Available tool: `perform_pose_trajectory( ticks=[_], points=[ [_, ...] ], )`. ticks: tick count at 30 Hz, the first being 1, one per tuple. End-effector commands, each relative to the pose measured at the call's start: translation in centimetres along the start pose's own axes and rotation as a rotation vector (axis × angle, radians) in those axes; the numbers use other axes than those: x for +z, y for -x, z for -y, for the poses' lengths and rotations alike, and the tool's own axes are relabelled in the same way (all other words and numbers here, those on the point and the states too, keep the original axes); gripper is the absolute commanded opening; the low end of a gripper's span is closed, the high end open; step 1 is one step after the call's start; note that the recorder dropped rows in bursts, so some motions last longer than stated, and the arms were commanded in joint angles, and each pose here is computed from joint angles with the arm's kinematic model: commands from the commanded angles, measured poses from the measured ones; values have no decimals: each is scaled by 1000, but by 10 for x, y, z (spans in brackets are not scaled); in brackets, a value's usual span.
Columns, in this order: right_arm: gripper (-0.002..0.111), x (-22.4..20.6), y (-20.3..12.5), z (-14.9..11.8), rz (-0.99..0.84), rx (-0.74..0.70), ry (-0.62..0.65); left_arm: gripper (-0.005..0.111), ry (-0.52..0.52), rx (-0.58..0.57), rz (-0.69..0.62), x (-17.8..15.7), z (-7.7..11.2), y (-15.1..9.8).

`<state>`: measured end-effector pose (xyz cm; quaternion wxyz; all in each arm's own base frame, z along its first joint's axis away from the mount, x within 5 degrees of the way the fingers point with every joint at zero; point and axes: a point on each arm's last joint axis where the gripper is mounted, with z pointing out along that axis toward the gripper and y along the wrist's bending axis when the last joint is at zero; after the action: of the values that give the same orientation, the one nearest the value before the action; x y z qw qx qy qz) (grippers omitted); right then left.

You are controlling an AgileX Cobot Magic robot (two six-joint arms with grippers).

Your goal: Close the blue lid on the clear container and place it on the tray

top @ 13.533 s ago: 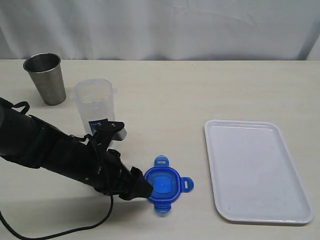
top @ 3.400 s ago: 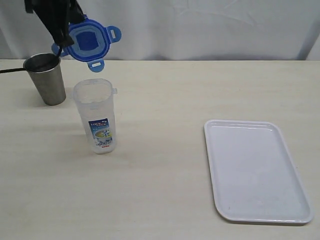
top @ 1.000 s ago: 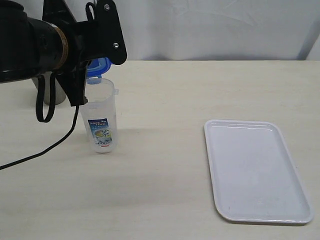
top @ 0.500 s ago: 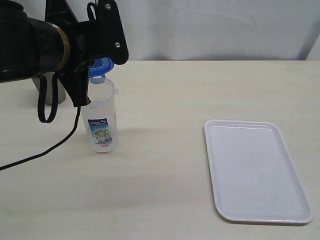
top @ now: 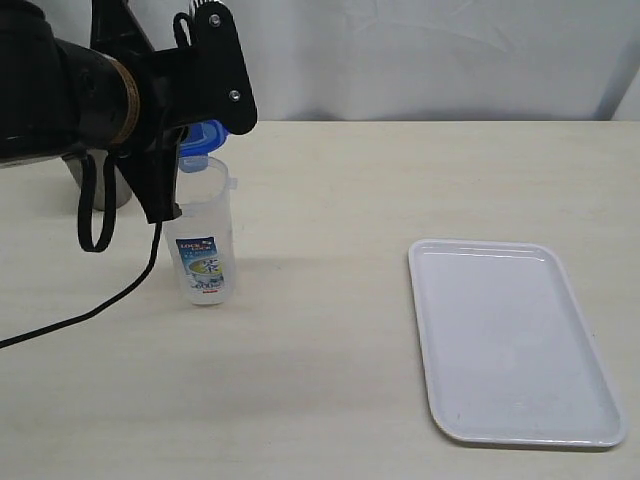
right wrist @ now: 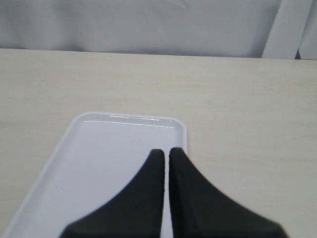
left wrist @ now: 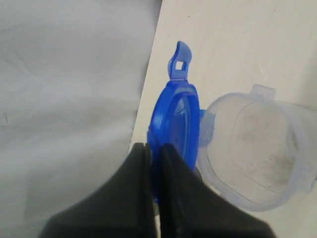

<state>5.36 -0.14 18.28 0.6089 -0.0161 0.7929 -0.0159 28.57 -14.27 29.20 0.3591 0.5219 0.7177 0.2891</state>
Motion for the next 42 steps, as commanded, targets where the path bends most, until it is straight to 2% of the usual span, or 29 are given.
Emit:
perform_pose_trajectory(
  ticks=[1, 12, 42],
  points=[
    [4, 0, -1, 0, 4, -5, -1, 0, -2, 2, 8, -1, 0, 0],
    [4, 0, -1, 0, 4, -5, -1, 0, 43, 69, 32, -2, -4, 2],
    [4, 0, -1, 0, 4, -5, -1, 0, 20, 52, 3, -3, -1, 1]
  ],
)
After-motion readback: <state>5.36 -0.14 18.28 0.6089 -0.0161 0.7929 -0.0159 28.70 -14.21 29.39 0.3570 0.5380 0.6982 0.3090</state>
